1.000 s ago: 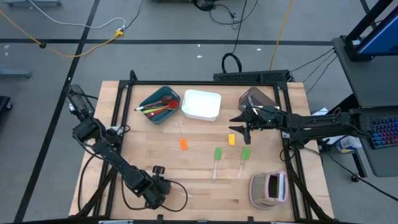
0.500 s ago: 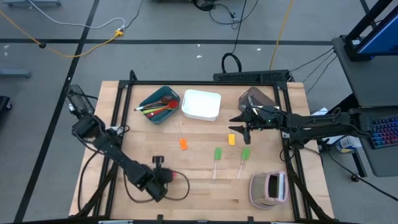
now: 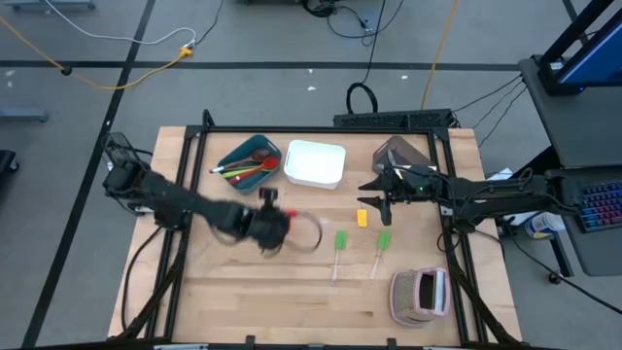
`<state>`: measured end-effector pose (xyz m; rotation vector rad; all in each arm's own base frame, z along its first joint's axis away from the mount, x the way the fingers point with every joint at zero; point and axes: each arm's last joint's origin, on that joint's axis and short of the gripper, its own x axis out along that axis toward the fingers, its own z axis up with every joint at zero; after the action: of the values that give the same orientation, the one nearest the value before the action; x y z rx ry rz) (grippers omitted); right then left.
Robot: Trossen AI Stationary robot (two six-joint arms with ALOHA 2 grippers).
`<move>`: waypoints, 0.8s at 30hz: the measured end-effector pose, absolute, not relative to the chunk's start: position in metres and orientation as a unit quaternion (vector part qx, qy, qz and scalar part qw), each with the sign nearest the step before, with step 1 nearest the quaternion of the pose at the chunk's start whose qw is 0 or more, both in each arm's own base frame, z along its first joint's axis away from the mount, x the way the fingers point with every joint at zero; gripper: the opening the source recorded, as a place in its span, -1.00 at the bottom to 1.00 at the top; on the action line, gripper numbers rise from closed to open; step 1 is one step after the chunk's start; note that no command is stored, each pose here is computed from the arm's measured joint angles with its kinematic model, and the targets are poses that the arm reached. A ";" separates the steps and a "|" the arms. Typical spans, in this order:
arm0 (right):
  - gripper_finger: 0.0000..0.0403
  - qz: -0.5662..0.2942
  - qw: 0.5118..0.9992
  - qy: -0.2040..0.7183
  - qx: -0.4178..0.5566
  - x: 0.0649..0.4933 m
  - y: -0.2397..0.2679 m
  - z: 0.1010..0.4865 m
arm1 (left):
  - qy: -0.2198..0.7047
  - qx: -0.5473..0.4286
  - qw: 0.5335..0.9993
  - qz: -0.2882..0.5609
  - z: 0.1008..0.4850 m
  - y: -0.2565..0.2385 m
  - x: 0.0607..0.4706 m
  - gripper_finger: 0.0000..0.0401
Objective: Pick & Place Kitchen Items
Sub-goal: Put the red spatula into the white bin
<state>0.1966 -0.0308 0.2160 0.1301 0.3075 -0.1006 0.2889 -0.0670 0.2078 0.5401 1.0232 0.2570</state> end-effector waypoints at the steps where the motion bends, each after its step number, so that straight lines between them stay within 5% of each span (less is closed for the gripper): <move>1: -0.23 -0.050 0.985 0.153 0.065 0.197 -0.031 0.216 | 0.486 0.264 0.823 0.128 0.209 -0.054 0.292 -0.94; 10: -0.23 -0.050 0.985 0.153 0.064 0.197 -0.031 0.216 | 0.471 0.301 0.804 0.203 0.221 0.049 0.311 -0.91; 15: -0.23 -0.050 0.985 0.153 0.063 0.197 -0.031 0.216 | 0.414 0.261 0.855 0.171 0.225 0.087 0.318 -0.95; 24: -0.23 -0.051 0.985 0.153 0.064 0.197 -0.031 0.216 | 0.450 0.230 0.844 0.180 0.186 0.130 0.324 -0.88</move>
<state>0.1967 -0.0309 0.2161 0.1296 0.3071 -0.1016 0.3235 0.1302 0.1861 0.4847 0.9497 0.3796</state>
